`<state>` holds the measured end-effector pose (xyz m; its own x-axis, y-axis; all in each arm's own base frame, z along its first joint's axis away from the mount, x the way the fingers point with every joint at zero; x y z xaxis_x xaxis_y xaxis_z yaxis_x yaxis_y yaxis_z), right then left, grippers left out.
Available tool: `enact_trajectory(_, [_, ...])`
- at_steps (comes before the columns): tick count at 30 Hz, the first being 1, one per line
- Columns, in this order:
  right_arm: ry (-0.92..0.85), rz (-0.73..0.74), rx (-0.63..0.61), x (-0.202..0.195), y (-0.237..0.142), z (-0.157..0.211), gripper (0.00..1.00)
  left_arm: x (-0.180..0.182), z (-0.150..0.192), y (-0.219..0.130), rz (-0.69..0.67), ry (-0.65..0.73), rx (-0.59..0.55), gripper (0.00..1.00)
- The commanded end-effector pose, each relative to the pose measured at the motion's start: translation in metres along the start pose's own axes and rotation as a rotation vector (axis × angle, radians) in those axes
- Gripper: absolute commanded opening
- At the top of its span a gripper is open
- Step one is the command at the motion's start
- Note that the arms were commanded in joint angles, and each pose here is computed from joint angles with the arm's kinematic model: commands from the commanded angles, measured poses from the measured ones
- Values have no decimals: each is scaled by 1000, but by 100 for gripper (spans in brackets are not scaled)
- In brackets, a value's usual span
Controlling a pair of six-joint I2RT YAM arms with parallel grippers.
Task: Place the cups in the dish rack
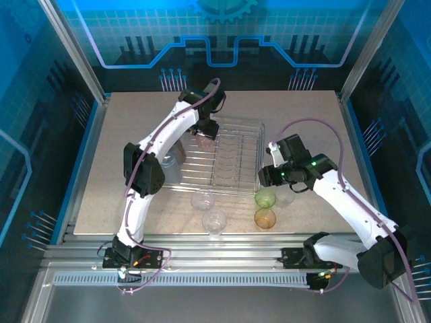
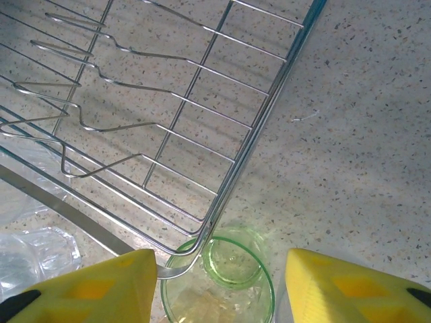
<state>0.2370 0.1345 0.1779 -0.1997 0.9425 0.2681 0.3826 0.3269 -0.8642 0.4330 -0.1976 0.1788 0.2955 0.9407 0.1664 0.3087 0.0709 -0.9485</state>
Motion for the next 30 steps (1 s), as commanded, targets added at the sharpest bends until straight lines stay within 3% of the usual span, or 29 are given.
enact_trajectory(1, [21,-27,-20,4,-8,-5,54,5,-10,5,12,0,-20,56])
enact_trajectory(8, [23,-32,-19,5,-9,-6,54,11,-13,15,0,-5,-13,64])
enact_trajectory(17, [35,-25,-22,3,-10,-4,54,17,-20,27,-8,-3,-18,67])
enact_trajectory(30, [58,-23,-25,6,-12,-8,55,21,-32,20,-9,-14,-69,99])
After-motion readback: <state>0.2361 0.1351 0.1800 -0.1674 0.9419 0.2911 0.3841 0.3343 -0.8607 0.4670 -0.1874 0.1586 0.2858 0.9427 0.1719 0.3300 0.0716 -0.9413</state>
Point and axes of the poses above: each hand's point on the last joint's axis, 136 mm out from that joint toward the fingers, its own y axis out along the fingers, its own x axis along the line the jaws close on, z = x × y, the point moved 2 cm from there along -y, back along the fingers, and after that the axes turned 7 degrees about y, right-handed, at the moved point
